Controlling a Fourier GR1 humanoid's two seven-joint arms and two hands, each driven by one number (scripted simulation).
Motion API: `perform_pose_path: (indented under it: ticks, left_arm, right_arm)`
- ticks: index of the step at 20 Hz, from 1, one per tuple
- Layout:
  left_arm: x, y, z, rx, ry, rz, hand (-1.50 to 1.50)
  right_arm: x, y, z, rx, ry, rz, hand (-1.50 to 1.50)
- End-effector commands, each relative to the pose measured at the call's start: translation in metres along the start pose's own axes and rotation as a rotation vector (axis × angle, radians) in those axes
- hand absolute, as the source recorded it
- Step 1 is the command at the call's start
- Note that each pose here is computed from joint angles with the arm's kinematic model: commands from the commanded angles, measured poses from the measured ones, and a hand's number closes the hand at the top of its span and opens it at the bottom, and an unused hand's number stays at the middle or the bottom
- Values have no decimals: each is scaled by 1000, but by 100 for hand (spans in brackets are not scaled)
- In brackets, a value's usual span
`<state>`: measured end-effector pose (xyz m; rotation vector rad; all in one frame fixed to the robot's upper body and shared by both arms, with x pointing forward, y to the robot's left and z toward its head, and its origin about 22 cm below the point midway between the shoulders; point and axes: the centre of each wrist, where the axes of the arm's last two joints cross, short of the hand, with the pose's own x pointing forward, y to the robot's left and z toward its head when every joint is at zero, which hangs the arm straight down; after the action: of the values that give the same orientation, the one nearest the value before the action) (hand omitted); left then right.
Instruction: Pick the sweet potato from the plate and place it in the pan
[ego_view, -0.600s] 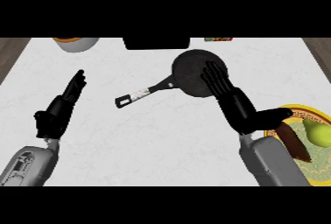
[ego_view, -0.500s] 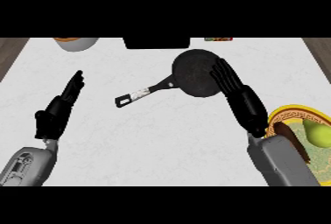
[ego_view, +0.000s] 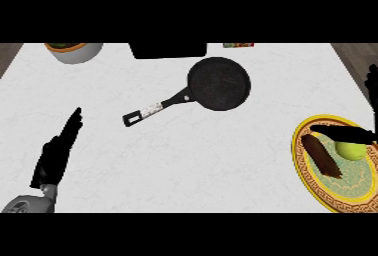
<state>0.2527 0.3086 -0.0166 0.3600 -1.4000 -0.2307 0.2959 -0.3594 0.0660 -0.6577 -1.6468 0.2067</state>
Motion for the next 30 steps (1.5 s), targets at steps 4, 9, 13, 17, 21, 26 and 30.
perform_pose_path:
  ticks: [4,9,13,17,21,26,30]
  left_arm:
    - [-10,8,28,5,56,-1,0]
    - [18,12,28,-10,25,-19,0]
    - [12,-11,35,-41,14,-13,0]
    - [17,-4,34,-40,5,-11,0]
    - [15,-8,30,-39,6,-1,0]
    - [19,-25,33,-46,1,-23,0]
    - [23,-32,38,-55,23,2,0]
  right_arm:
    - [-18,-80,47,-22,119,516,-150]
    - [31,-83,50,86,179,682,-150]
    - [71,-75,49,256,230,760,-150]
    - [108,-56,53,365,274,784,-150]
    - [137,-27,55,355,327,830,-150]
    - [125,4,40,418,431,859,-150]
    - [125,15,23,477,486,933,-150]
